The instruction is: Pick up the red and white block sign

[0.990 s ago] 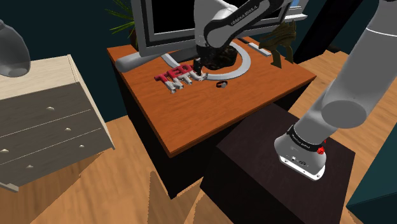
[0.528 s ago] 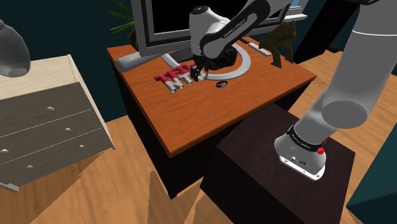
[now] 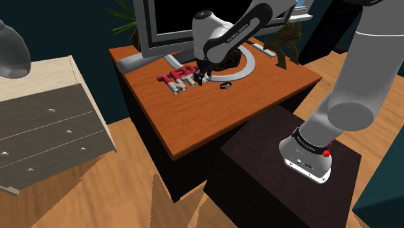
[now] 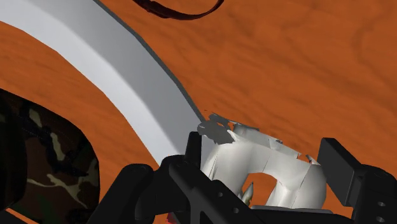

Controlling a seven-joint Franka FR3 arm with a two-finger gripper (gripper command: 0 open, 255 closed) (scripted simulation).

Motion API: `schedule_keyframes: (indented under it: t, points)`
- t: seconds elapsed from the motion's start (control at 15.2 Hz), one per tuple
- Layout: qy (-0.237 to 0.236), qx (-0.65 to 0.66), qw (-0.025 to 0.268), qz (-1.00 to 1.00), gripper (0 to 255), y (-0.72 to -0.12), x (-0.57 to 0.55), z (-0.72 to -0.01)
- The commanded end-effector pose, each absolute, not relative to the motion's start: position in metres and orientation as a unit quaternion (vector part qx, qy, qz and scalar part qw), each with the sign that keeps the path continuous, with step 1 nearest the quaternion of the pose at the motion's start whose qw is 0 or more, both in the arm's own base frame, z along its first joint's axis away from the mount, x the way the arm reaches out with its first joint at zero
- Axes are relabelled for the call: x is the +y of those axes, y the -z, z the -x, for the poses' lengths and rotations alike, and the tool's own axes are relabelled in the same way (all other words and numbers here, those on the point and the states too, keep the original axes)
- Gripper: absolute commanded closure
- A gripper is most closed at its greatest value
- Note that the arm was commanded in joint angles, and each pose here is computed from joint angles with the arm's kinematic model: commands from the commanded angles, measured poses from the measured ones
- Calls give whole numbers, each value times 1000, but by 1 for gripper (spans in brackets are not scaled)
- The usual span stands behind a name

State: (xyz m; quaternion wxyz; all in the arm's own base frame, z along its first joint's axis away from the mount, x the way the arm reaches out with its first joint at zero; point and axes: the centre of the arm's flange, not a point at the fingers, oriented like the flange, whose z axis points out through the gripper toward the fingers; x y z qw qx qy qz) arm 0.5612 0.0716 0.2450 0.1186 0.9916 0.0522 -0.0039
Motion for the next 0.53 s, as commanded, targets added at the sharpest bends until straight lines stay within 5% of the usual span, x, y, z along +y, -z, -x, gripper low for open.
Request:
schedule_keyframes:
  t: [0.0, 0.46]
  points:
    - [3, 52, 118, -992, 255, -245, 72, -561]
    - [3, 52, 118, -992, 255, -262, 71, -563]
